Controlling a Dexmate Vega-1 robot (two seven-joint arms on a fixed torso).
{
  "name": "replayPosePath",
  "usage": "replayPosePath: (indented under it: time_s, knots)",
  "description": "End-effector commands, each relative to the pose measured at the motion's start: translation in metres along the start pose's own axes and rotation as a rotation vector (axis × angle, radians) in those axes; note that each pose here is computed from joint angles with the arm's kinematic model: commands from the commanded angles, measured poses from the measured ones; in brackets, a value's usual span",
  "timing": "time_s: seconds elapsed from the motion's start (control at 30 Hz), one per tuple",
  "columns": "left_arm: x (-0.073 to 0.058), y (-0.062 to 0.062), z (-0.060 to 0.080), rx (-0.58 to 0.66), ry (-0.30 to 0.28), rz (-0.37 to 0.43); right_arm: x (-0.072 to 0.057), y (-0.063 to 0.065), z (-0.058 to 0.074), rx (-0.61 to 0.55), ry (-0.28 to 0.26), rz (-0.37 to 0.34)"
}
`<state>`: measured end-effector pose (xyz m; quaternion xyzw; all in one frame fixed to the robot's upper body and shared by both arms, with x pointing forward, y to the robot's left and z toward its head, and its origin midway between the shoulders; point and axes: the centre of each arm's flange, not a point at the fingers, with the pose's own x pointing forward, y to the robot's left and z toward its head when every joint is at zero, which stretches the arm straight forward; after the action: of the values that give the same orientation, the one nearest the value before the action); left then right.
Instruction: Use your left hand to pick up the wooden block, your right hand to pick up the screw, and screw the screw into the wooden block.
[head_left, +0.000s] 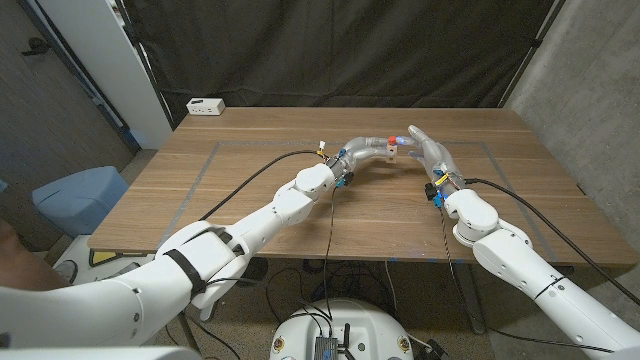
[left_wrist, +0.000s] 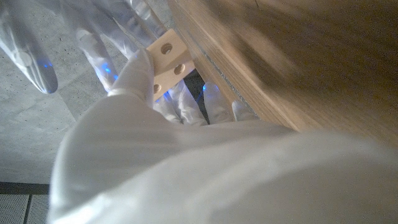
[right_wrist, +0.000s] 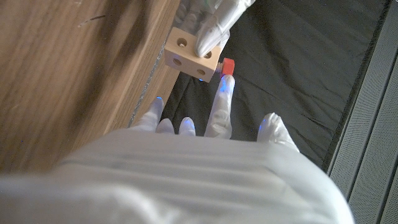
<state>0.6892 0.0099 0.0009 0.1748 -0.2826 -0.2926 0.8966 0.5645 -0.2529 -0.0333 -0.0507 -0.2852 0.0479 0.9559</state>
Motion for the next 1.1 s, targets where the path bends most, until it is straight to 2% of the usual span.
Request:
replayPosePath:
  time_s: [0.03,0.4,0.8,1.1]
  knots:
    - [0.003,0.001,0.000,0.000,0.005,-0.008,0.002,-0.001,0.001,-0.015,0.008,0.042]
    - [0.005,0.003,0.000,0.002,0.003,-0.009,0.005,0.000,0.003,-0.022,0.004,0.088]
    - [0.004,0.004,0.001,0.004,-0.001,-0.005,0.001,-0.009,0.005,-0.029,0.006,0.023]
    - [0.002,0.002,0.001,0.007,-0.001,-0.007,-0.001,-0.014,0.005,-0.028,0.001,0.015]
